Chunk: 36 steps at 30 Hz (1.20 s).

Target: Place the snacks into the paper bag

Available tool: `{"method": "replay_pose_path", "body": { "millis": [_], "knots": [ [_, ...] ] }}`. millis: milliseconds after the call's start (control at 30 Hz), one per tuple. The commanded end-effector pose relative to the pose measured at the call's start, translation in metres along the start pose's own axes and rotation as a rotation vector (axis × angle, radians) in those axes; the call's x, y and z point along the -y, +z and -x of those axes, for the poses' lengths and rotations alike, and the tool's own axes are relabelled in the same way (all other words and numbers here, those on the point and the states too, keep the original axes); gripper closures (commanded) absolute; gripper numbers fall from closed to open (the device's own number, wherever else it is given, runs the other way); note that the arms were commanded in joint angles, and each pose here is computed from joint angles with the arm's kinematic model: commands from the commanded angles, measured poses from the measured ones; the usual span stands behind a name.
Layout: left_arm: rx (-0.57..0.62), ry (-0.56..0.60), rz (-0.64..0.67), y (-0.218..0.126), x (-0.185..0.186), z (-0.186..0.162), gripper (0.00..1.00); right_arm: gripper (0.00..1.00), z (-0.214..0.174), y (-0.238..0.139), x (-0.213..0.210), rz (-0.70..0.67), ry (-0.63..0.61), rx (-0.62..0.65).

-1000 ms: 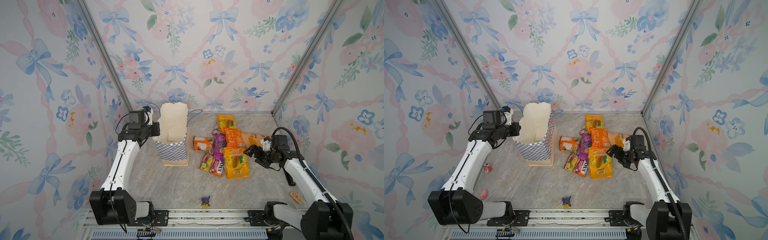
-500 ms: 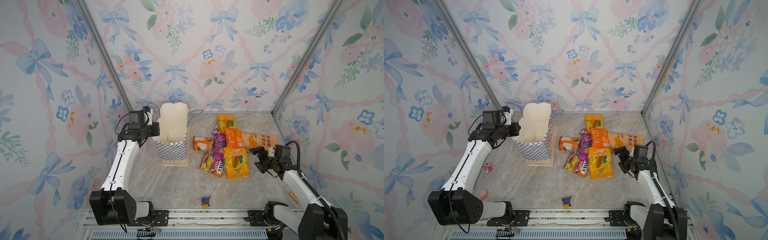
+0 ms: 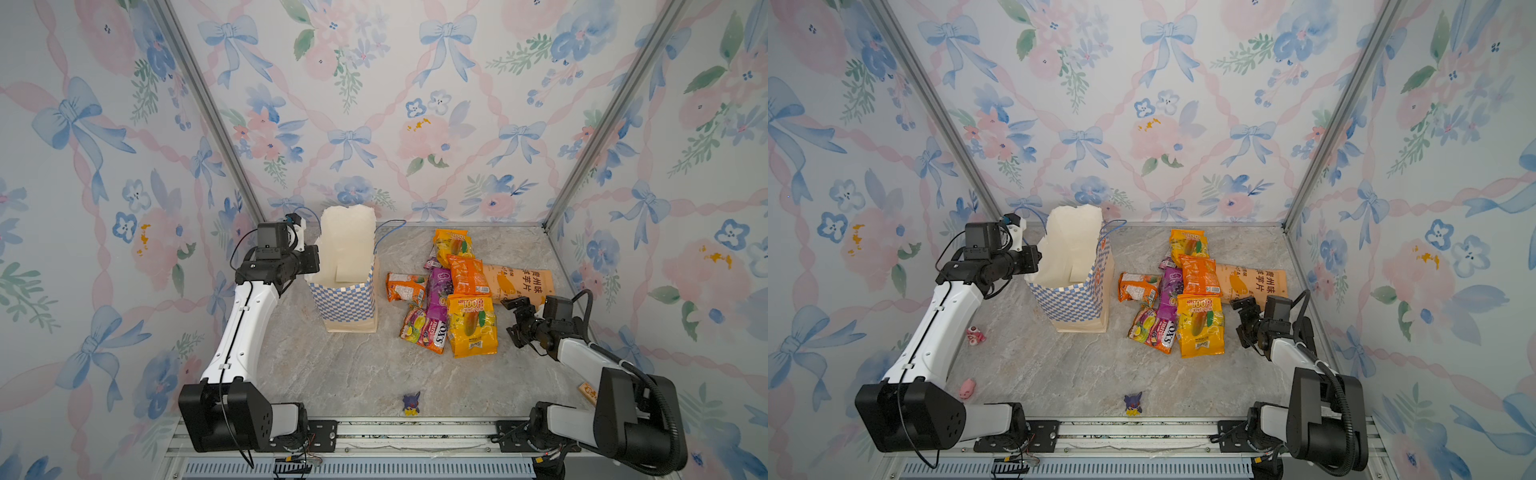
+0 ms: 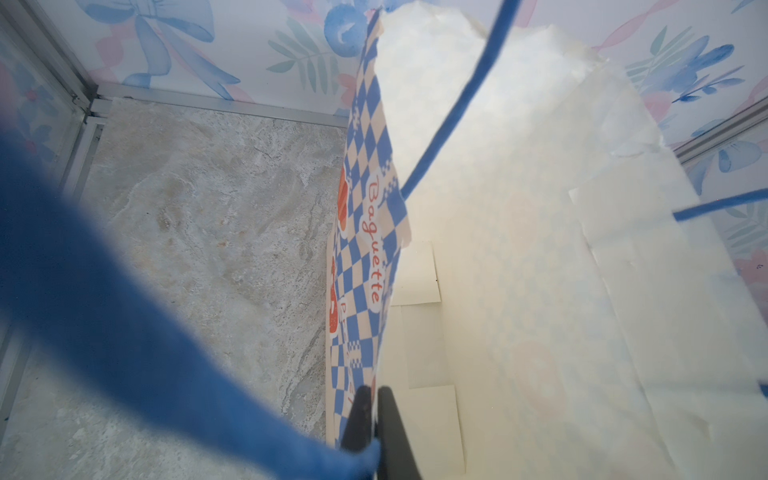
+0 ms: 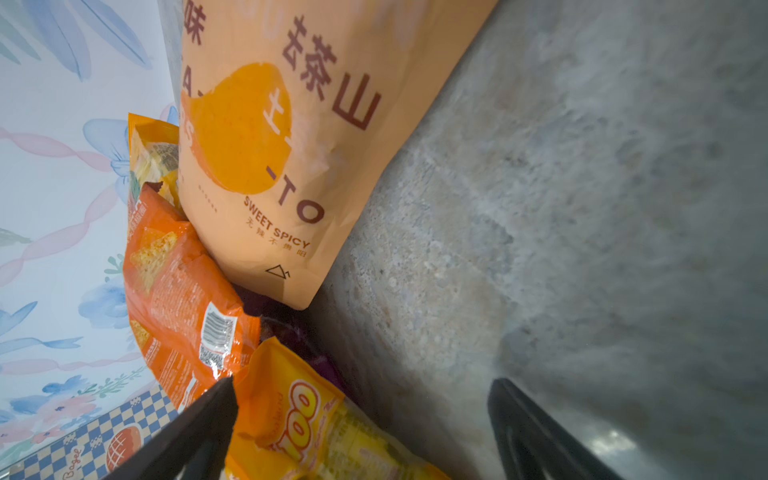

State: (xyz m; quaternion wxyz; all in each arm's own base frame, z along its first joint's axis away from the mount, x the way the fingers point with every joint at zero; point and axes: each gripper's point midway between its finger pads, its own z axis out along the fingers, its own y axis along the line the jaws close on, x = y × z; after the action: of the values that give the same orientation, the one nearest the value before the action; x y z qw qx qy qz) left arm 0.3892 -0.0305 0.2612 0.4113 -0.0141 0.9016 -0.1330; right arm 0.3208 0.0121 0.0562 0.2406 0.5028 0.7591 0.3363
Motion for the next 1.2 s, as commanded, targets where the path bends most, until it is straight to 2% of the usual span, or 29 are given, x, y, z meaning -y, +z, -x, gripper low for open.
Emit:
{"method": "replay_pose_path", "body": {
  "millis": [0,267,533,633,967,1067,1167],
  "knots": [
    [-0.004,-0.004,-0.011,-0.003,0.001,-0.004,1.0,0.03,0.013,0.006,0.0,0.034,0.031,0.062],
    [-0.007,-0.003,-0.006,-0.002,0.0,-0.005,1.0,0.03,0.021,0.031,0.004,0.065,0.048,0.064],
    [-0.008,-0.005,-0.006,-0.001,-0.001,-0.005,1.0,0.0,0.023,0.066,0.02,0.154,0.165,0.05],
    [-0.004,-0.005,-0.011,-0.003,0.0,-0.004,1.0,0.02,0.026,0.073,0.03,0.181,0.207,0.074],
    [0.0,-0.005,-0.01,-0.004,0.001,-0.003,1.0,0.04,0.033,0.081,0.05,0.23,0.28,0.13],
    [-0.001,-0.007,-0.009,-0.004,0.001,-0.002,1.0,0.04,0.038,0.076,0.052,0.213,0.262,0.152],
    [-0.001,-0.007,-0.009,-0.004,0.001,-0.002,1.0,0.09,0.041,0.073,0.051,0.188,0.242,0.158]
  ]
}}
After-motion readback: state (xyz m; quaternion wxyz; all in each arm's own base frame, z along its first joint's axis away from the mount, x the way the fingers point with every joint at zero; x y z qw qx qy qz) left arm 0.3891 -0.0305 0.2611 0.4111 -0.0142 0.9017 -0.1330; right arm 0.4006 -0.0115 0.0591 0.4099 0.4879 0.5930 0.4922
